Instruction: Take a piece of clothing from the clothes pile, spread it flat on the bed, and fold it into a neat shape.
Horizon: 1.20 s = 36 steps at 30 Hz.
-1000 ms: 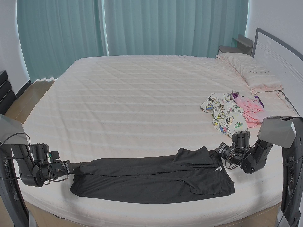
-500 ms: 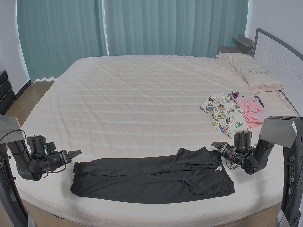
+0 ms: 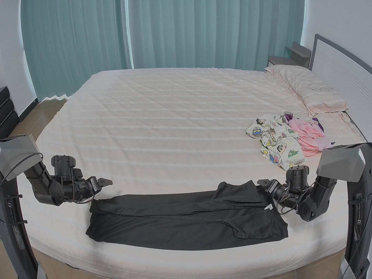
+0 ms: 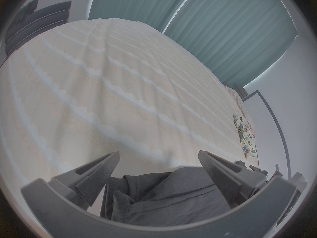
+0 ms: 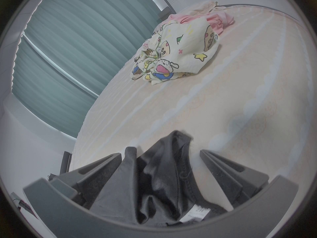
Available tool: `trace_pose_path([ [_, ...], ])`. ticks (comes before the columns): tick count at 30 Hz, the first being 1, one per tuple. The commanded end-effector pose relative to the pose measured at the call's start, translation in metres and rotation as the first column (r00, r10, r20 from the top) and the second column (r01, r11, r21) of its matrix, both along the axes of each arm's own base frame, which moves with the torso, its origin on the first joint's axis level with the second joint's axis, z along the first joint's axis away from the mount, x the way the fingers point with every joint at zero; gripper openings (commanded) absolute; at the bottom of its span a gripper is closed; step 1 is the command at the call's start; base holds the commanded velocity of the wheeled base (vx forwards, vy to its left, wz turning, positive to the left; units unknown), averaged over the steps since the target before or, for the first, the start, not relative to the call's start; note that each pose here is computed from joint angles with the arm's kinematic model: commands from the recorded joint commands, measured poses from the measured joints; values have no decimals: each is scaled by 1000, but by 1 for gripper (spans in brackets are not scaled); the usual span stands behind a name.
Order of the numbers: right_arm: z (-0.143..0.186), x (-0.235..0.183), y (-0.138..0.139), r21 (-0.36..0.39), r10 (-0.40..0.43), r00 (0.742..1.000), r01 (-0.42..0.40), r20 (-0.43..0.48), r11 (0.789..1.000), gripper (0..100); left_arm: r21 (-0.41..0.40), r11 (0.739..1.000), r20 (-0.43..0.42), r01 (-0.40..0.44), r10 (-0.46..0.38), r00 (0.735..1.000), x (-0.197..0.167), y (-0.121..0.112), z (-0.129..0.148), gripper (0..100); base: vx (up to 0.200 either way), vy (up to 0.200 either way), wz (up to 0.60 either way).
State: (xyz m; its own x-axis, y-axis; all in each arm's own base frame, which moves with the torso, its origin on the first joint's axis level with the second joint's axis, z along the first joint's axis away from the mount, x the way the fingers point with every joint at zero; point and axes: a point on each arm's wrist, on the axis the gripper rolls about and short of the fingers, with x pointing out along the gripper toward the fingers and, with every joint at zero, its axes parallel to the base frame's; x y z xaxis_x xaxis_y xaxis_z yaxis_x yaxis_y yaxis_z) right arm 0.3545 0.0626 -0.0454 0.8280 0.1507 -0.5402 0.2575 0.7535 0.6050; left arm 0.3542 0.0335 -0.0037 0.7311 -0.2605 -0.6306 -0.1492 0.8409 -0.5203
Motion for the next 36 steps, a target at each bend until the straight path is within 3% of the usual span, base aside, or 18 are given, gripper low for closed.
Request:
trace_pose_path([
  [1,3,-5,6,0,20,1000,-20,-2,1000,100,-2,1000,-34,24,-24,999,4,-7,-17,100,0,0,0],
  [11,3,-6,7,-2,23,1000,-23,-3,1000,100,35,996,-43,82,-81,996,2,-9,-25,100,0,0,0],
  [12,2,-6,7,-2,23,1000,-23,-4,1000,100,34,996,-45,86,-84,995,3,-9,-27,0,0,0,0],
  [26,2,0,6,1,18,1000,-18,11,1000,100,41,998,-14,48,-47,999,4,5,-21,0,0,0,0],
  [30,-2,9,3,4,7,1000,-7,24,1000,100,55,998,74,29,-33,997,7,7,-16,0,0,0,0],
  [36,-2,14,3,7,1,999,-2,38,1000,100,61,998,98,26,-31,995,6,7,-16,0,0,0,0],
])
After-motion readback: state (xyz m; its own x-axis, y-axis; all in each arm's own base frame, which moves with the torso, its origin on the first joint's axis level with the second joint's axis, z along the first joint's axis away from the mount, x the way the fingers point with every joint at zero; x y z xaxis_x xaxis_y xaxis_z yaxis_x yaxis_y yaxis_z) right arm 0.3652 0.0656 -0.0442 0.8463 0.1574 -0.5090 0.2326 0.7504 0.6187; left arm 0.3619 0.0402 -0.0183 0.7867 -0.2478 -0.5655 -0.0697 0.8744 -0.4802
